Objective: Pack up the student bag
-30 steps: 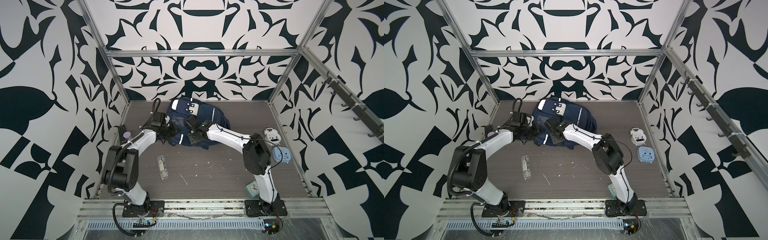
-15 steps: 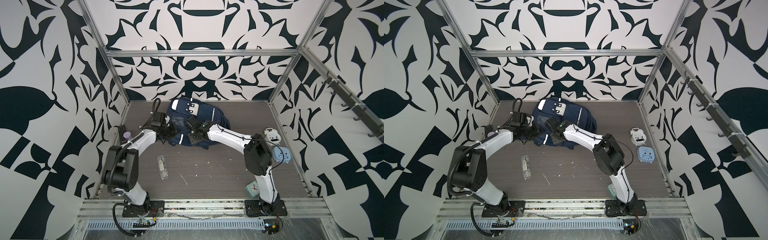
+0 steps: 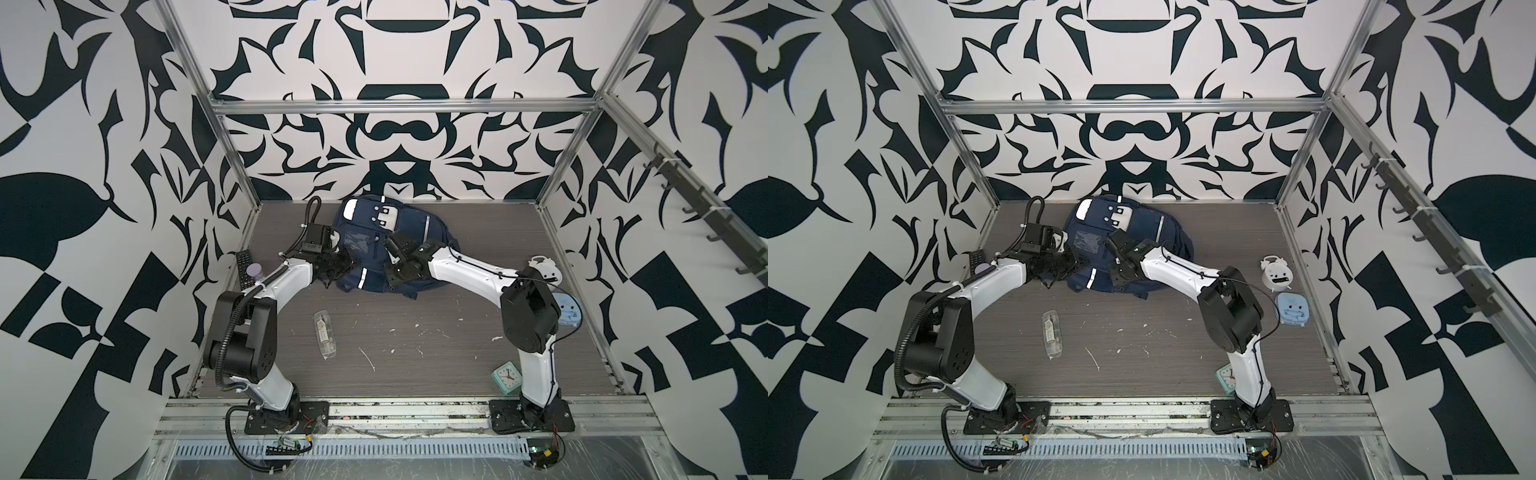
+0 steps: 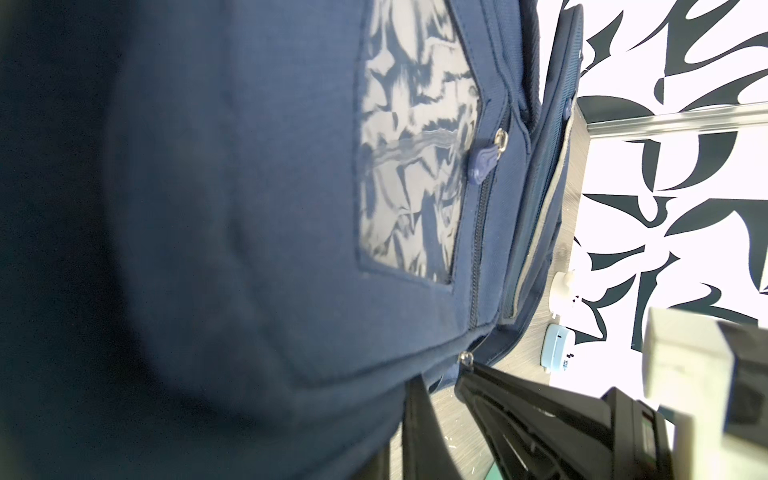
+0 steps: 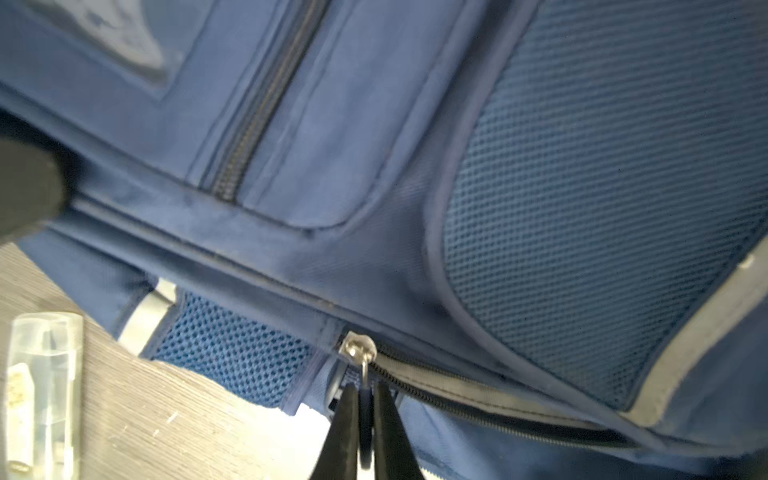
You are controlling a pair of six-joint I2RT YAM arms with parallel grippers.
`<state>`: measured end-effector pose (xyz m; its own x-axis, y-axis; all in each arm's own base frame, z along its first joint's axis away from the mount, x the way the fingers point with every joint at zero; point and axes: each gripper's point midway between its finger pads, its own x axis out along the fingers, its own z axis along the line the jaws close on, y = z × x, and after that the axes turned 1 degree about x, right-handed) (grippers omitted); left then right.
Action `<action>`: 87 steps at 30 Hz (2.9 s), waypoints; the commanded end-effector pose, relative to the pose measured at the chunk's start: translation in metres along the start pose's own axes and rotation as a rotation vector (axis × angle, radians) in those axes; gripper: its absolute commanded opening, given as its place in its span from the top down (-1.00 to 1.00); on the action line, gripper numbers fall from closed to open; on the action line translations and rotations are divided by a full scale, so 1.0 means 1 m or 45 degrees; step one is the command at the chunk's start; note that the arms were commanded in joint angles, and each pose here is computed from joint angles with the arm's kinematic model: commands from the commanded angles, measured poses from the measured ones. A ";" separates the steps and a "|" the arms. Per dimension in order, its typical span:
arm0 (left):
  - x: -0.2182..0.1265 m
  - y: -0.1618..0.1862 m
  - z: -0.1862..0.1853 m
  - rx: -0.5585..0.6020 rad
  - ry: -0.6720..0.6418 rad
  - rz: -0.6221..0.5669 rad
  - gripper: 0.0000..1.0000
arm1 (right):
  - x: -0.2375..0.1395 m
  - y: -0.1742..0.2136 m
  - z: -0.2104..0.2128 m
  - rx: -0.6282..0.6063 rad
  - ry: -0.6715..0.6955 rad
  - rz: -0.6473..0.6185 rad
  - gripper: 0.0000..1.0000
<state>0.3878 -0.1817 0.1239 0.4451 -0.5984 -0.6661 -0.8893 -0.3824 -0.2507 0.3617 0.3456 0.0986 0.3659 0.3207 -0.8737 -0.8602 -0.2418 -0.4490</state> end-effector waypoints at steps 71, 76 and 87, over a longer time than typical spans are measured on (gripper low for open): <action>-0.003 0.017 0.005 -0.073 0.017 0.111 0.01 | -0.044 -0.006 0.073 -0.072 -0.423 -0.012 1.00; 0.012 0.026 0.001 -0.060 0.018 0.150 0.03 | -0.048 -0.010 0.083 -0.083 -0.453 -0.017 1.00; 0.033 0.021 0.000 -0.064 0.027 0.166 0.59 | -0.057 -0.014 0.090 -0.093 -0.482 -0.027 1.00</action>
<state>0.3757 -0.2056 0.0925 0.3166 -0.6545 -0.6866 -0.9342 -0.3405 -0.1062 0.3218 0.3887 0.1246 0.1935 0.5301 -0.8256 -0.8634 -0.3077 -0.3999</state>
